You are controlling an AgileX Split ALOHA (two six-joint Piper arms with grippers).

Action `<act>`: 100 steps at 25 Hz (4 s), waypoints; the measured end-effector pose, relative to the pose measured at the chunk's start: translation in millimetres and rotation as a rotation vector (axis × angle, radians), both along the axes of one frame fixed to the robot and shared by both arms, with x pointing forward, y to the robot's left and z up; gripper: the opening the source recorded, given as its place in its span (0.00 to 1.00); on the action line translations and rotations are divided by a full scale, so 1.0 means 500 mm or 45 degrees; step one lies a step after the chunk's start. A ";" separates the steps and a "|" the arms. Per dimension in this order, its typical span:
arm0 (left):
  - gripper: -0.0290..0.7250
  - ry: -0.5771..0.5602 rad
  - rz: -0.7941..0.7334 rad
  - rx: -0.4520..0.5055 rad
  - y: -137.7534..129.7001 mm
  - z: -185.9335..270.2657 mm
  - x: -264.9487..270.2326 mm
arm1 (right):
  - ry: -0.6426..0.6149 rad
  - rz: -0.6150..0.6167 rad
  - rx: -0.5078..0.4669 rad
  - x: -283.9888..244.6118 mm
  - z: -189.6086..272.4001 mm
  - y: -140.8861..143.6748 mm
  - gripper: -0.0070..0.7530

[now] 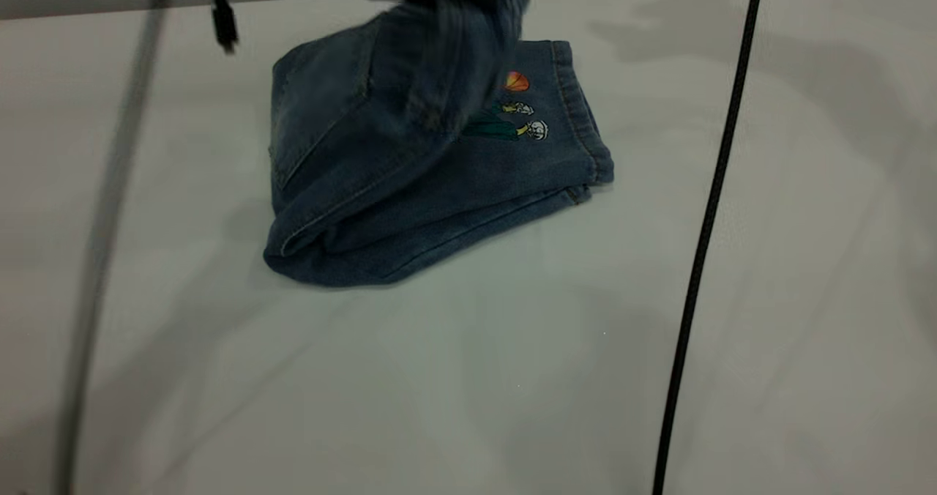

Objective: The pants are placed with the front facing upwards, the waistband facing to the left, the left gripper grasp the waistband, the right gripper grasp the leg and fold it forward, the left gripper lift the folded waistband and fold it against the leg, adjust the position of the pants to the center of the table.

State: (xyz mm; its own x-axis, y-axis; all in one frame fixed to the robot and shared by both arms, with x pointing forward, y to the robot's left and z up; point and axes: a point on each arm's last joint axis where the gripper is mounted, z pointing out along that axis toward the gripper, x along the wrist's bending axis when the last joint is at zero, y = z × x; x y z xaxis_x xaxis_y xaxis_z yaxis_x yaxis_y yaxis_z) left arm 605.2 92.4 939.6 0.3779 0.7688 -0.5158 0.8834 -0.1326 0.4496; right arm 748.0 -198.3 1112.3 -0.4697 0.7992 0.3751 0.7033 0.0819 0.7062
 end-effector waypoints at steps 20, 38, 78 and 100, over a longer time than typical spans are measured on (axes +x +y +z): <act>0.82 -0.081 -0.208 0.219 0.013 -0.053 0.002 | -0.083 0.003 0.038 -0.068 0.114 -0.004 0.64; 0.82 -0.606 -0.093 0.325 0.249 0.347 -0.085 | 0.178 0.196 -0.067 -0.086 -0.022 0.091 0.64; 0.77 -0.907 0.034 0.200 0.292 0.545 -0.283 | 0.553 0.247 -0.878 -0.233 -0.538 0.420 0.64; 0.77 -0.905 0.015 0.178 0.289 0.549 -0.295 | 0.625 0.063 -0.859 -0.252 -0.369 0.399 0.62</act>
State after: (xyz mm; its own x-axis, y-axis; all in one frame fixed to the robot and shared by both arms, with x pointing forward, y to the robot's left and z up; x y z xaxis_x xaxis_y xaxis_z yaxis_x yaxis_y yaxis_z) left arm 457.9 236.9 1214.3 0.5766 0.8158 -0.0453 0.3858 -0.2230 0.8952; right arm 621.9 1.1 927.8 -0.4180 0.9084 -0.0056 0.9028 0.4160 0.1090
